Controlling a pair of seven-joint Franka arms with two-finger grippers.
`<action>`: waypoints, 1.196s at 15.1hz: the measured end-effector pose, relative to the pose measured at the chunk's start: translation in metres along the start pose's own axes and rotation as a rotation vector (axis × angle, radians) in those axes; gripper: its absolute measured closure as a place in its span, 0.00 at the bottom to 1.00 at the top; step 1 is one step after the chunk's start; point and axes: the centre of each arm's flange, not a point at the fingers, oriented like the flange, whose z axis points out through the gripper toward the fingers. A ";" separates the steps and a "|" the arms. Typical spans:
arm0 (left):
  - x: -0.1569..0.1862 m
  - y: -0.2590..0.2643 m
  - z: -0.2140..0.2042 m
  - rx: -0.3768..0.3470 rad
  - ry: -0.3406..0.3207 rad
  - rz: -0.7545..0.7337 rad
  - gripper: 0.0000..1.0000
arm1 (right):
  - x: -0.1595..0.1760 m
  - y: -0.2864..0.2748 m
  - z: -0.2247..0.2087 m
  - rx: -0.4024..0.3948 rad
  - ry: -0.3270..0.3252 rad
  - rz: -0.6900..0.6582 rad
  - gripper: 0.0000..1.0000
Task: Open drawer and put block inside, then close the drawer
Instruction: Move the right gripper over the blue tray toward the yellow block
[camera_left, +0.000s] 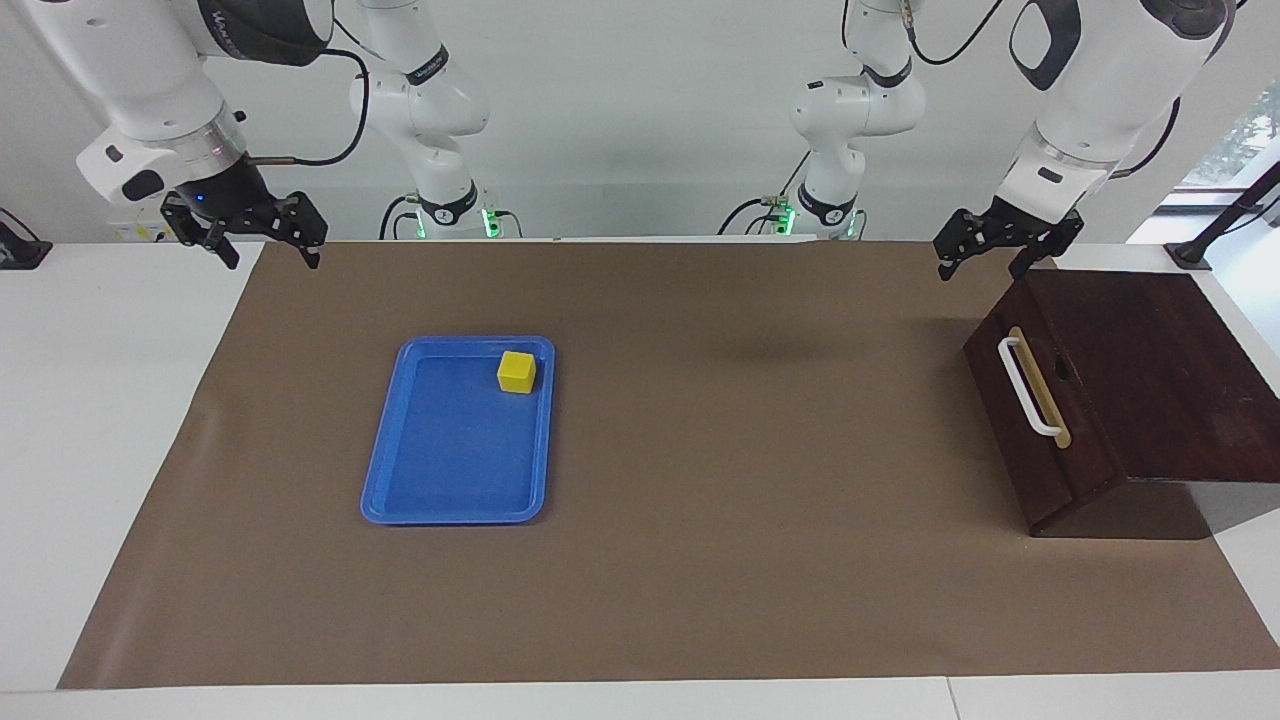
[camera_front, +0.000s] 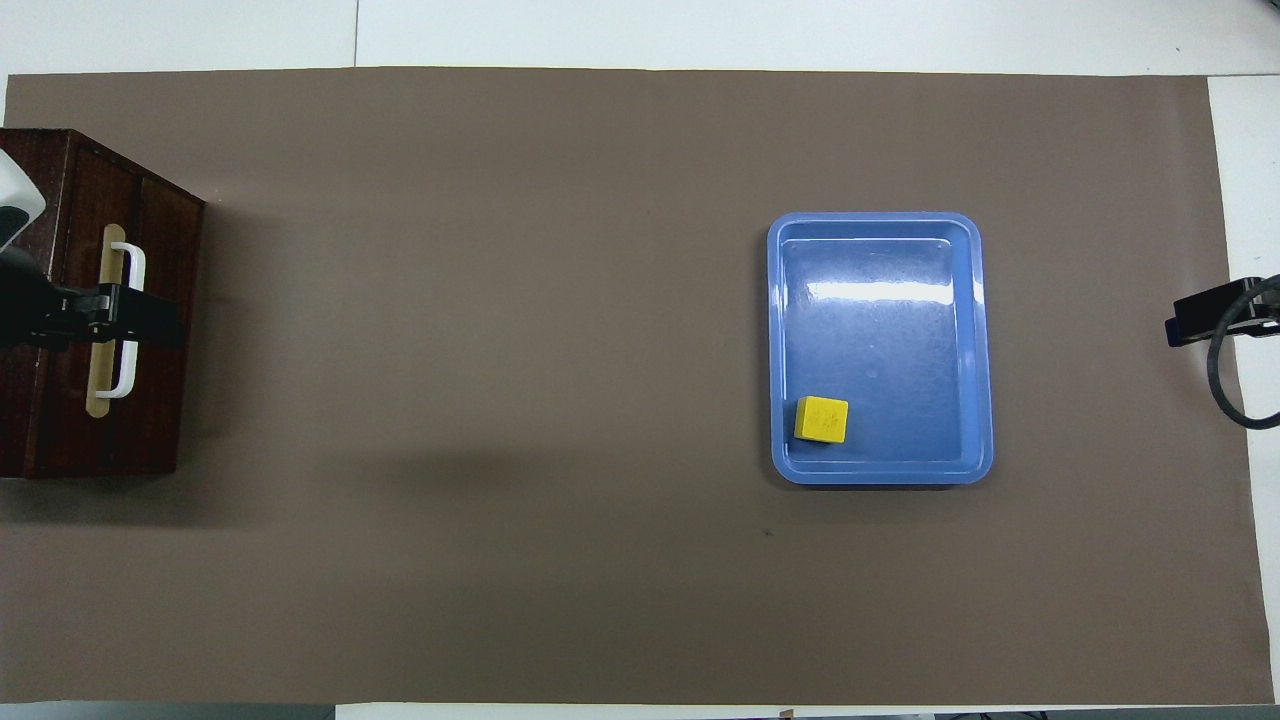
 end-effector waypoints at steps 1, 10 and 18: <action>0.000 0.000 0.000 0.000 0.000 0.000 0.00 | 0.000 0.000 0.000 0.000 0.000 0.000 0.00; 0.000 -0.002 0.000 0.002 0.000 -0.004 0.00 | 0.000 -0.006 -0.002 0.011 0.006 -0.010 0.00; 0.022 -0.007 0.031 0.180 0.053 0.042 0.00 | -0.002 -0.028 0.032 0.184 -0.093 0.388 0.00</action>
